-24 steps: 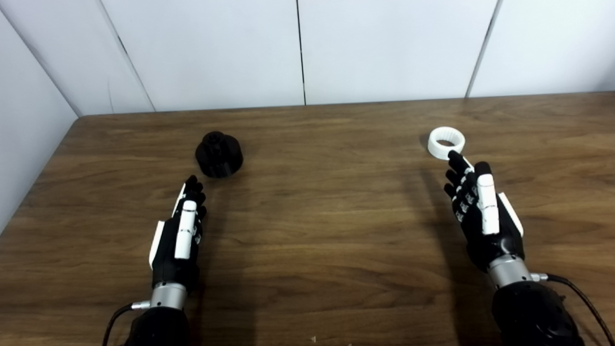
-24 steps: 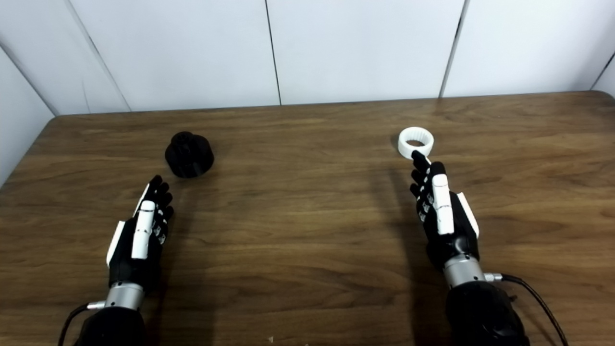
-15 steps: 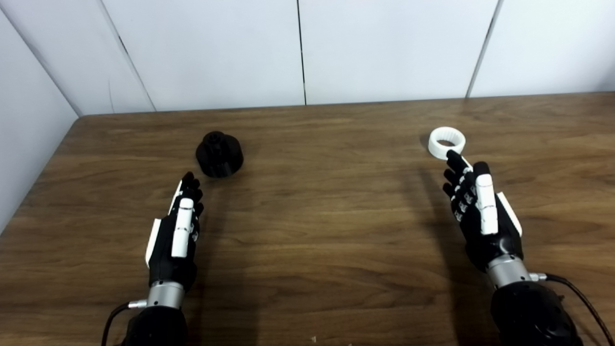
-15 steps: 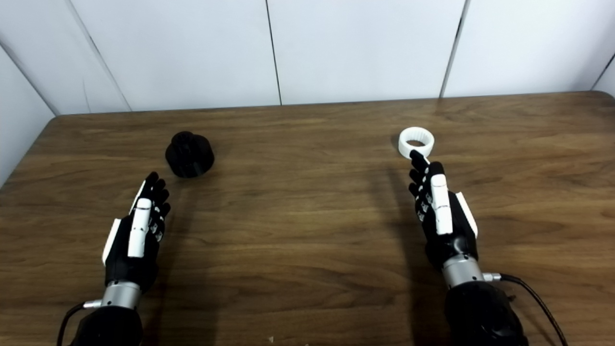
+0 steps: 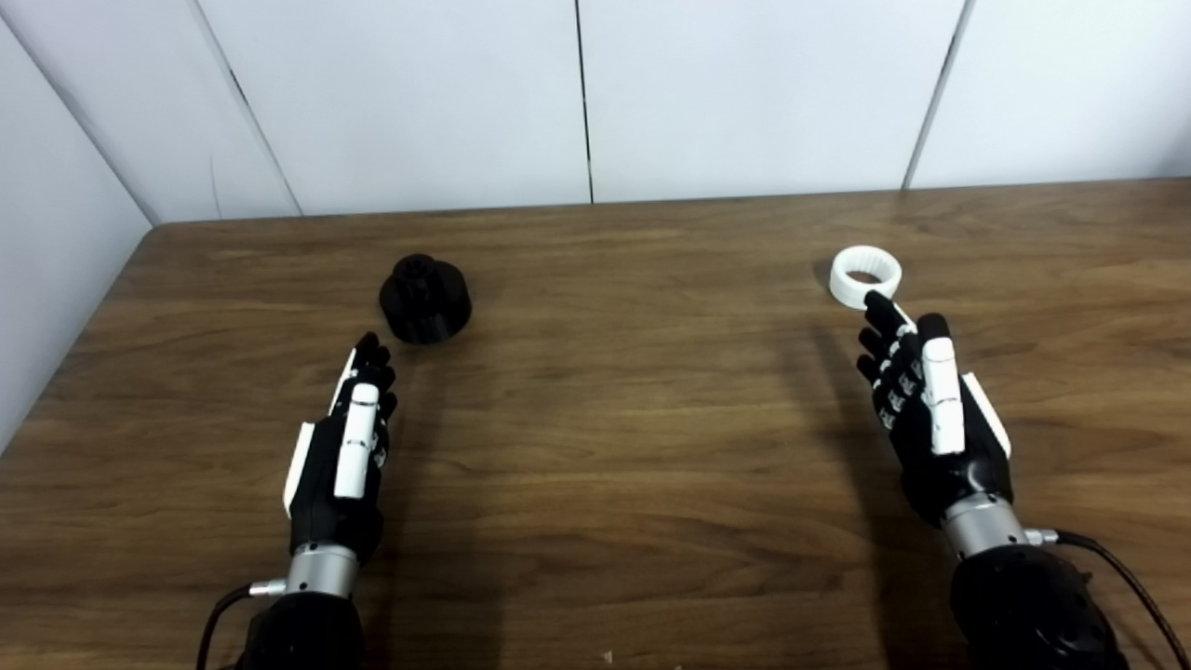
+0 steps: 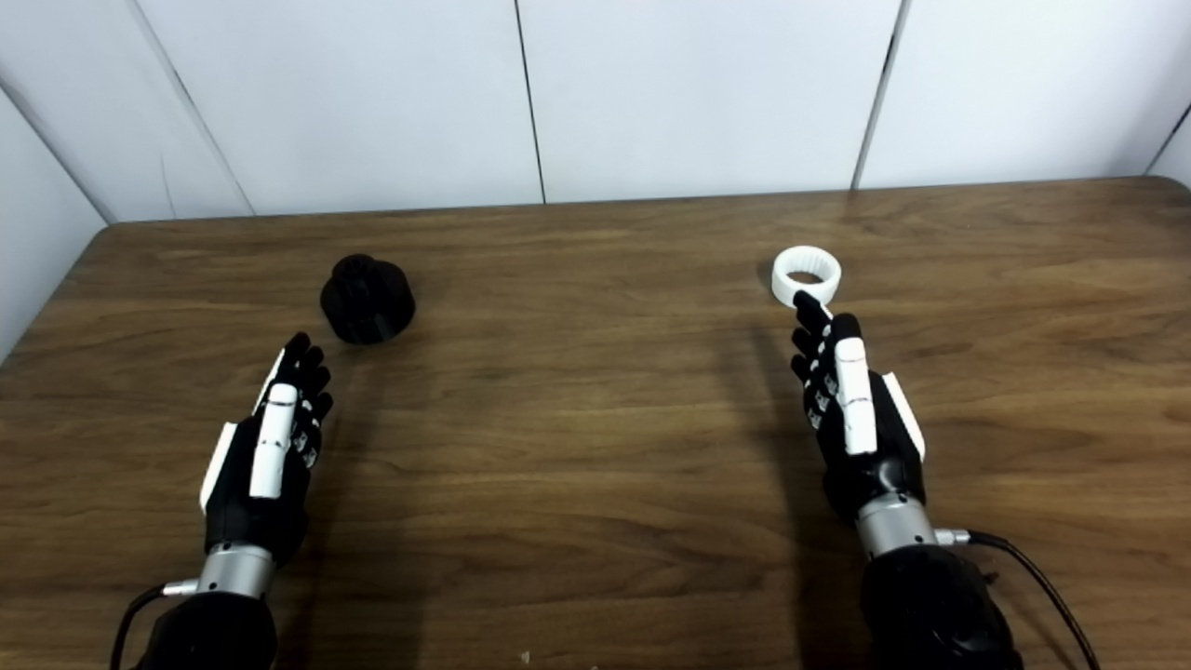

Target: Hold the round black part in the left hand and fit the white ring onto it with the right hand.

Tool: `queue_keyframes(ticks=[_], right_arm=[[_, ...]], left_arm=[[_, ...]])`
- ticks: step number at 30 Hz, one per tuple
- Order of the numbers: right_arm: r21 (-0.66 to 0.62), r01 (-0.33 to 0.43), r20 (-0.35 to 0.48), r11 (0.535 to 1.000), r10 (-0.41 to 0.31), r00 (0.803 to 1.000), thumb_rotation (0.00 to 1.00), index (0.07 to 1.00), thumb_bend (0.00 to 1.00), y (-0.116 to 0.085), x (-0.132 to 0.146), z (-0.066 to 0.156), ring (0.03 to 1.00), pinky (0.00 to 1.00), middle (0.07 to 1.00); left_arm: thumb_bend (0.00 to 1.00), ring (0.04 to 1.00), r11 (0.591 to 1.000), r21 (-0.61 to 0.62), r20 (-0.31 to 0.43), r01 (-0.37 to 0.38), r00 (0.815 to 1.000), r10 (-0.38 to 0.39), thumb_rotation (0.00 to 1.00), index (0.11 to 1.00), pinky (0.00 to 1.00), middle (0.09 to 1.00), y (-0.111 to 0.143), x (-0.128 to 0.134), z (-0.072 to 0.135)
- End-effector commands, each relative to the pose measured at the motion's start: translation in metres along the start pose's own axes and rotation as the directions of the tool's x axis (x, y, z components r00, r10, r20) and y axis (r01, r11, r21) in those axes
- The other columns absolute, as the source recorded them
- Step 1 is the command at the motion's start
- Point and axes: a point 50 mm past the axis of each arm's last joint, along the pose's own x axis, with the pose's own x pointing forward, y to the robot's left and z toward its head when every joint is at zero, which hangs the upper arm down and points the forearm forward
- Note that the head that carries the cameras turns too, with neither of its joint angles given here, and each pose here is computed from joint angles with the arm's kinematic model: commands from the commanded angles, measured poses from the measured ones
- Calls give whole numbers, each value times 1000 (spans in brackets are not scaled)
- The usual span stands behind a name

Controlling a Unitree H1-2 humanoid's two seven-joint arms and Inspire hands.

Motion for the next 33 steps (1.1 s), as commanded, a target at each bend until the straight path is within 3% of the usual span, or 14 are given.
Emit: queue_keyframes(ticks=[1,8,13,20,24,33], right_arm=[[11,-24,82,1000,23,996,1000,931,602,6,7,13,993,1000,982],[12,-23,84,1000,22,996,1000,919,609,7,9,9,987,1000,975],[17,-24,85,1000,22,996,1000,919,626,7,10,7,987,1000,980],[17,-27,85,1000,25,996,1000,921,628,7,10,4,987,1000,981],[13,-24,83,1000,23,996,1000,916,625,7,10,2,978,1000,973],[-6,-19,87,1000,20,996,1000,915,630,8,9,2,975,1000,969]], left_arm=[[532,1000,997,75,60,13,998,-17,784,1000,1000,1000,6,2,17],[690,1000,933,355,67,-62,997,41,622,1000,987,1000,22,18,37],[746,1000,889,451,92,-76,995,38,524,1000,947,1000,33,37,56],[853,1000,813,574,96,-102,994,57,496,1000,957,1000,47,66,83],[898,977,761,642,96,-95,994,43,496,1000,864,1000,50,80,95],[950,998,638,770,38,-19,999,-16,466,1000,912,1000,52,122,111]])
